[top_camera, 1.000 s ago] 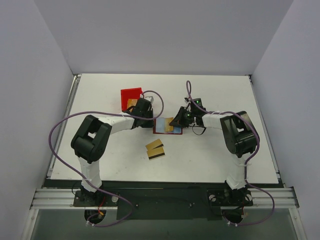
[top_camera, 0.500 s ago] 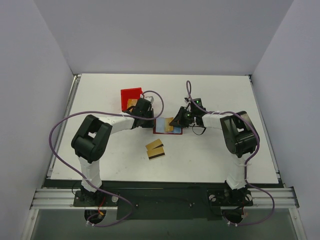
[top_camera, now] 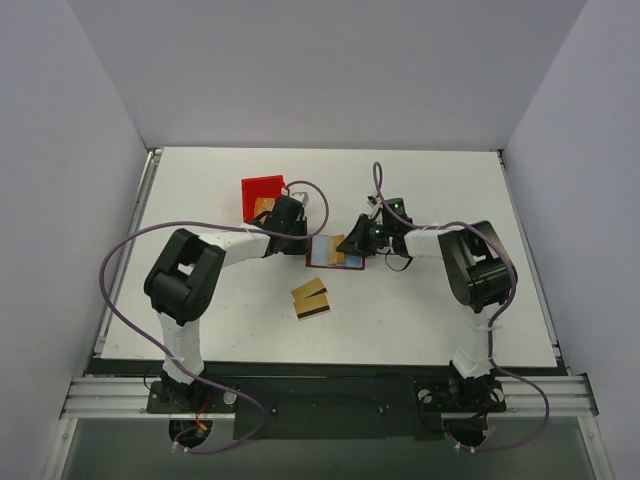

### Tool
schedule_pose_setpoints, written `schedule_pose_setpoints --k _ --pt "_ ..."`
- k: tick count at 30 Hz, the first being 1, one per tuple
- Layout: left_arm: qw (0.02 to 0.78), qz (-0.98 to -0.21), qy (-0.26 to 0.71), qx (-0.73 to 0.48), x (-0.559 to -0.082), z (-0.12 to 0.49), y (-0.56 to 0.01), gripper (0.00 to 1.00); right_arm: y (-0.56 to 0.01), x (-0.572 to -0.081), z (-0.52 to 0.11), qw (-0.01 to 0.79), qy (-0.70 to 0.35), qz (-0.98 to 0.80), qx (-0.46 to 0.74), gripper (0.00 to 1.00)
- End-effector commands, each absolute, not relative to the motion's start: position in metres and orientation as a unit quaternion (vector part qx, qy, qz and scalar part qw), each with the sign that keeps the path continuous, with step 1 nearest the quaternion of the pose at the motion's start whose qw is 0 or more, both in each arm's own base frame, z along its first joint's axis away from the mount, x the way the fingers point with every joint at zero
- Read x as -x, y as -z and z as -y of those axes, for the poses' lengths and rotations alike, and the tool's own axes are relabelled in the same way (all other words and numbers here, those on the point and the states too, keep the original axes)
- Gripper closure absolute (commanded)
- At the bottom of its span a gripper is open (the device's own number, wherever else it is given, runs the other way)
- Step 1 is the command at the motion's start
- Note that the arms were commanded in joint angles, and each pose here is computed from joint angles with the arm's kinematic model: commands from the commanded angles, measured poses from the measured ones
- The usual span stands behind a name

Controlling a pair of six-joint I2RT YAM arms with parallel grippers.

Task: Put the credit cards into the card holder
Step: Insert the credit card into the card holder.

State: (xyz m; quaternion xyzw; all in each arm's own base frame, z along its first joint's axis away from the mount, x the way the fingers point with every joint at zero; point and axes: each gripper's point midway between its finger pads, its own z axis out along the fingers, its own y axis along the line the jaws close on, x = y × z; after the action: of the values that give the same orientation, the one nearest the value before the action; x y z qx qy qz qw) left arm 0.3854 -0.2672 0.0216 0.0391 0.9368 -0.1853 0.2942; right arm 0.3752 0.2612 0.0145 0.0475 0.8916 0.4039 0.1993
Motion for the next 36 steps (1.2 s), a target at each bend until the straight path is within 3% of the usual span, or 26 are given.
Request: schedule_pose_setpoints --k 1,33,36 --pt "0.286 -0.934 0.204 -0.060 -0.383 0.285 -0.018 0.82 0.005 -0.349 -0.272 0.160 -0.415 -0.895 -0.023 1.00" --pt "0.268 -0.935 0.218 -0.079 -0.362 0.306 -0.014 0.83 0.028 -0.349 -0.280 0.154 -0.369 -0.913 -0.085 1.00" --pt "0.266 -0.936 0.219 -0.078 -0.359 0.307 -0.013 0.83 0.025 -0.348 -0.277 0.154 -0.357 -0.917 -0.085 0.94"
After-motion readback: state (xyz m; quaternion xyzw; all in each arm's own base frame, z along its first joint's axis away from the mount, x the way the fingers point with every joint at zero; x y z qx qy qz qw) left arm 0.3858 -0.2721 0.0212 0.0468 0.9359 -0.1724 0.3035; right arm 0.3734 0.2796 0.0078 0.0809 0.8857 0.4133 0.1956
